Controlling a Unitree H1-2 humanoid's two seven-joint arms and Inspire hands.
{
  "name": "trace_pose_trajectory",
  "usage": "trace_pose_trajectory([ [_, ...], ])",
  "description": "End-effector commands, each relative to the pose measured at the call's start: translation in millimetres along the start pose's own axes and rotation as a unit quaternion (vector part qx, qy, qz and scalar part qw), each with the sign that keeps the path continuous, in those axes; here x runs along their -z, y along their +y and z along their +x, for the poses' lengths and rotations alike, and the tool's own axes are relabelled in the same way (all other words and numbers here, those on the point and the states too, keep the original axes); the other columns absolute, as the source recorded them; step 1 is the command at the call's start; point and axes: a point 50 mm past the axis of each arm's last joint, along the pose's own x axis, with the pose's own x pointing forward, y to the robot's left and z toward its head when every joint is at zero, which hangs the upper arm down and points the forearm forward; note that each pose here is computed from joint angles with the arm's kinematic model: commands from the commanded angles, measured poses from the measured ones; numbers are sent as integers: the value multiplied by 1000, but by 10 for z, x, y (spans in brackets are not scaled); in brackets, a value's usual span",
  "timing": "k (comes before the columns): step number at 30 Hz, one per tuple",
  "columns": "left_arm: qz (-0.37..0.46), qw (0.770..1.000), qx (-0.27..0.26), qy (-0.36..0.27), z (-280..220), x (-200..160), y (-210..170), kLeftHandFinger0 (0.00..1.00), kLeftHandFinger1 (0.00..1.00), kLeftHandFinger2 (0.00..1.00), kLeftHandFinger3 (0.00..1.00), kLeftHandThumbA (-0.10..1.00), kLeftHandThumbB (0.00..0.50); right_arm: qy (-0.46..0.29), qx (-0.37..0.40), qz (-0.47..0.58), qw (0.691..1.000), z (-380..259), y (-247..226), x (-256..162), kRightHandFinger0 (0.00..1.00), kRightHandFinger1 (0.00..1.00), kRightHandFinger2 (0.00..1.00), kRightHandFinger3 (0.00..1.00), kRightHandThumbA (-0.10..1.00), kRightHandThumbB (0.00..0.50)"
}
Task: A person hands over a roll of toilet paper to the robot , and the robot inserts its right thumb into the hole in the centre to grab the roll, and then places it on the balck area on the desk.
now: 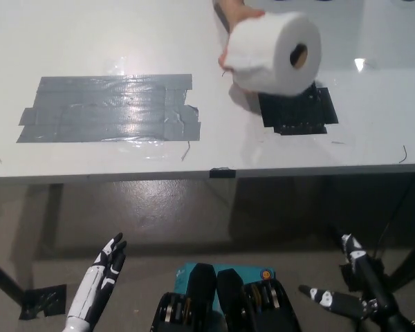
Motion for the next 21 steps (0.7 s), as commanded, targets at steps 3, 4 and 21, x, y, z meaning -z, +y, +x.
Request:
trace_pose_trajectory([
  [3, 13, 999, -15, -35, 86, -96, 83, 1000, 1000, 1000, 1000, 1000, 130, -81, 46, -9, 996, 200, -317, -518, 1000, 1000, 1000, 1000, 829, 284],
  [4, 12, 999, -16, -34, 84, -98, 85, 1000, 1000, 1000, 1000, 1000, 133, -93, 48, -24, 994, 246, -389, -610, 1000, 1000, 1000, 1000, 812, 271],
  [21, 7, 999, -18, -43, 156, -154, 99, 1000, 1000, 1000, 1000, 1000, 133, -129, 47, -142, 980, 1719, -1349, -1523, 1000, 1000, 1000, 1000, 887, 270],
])
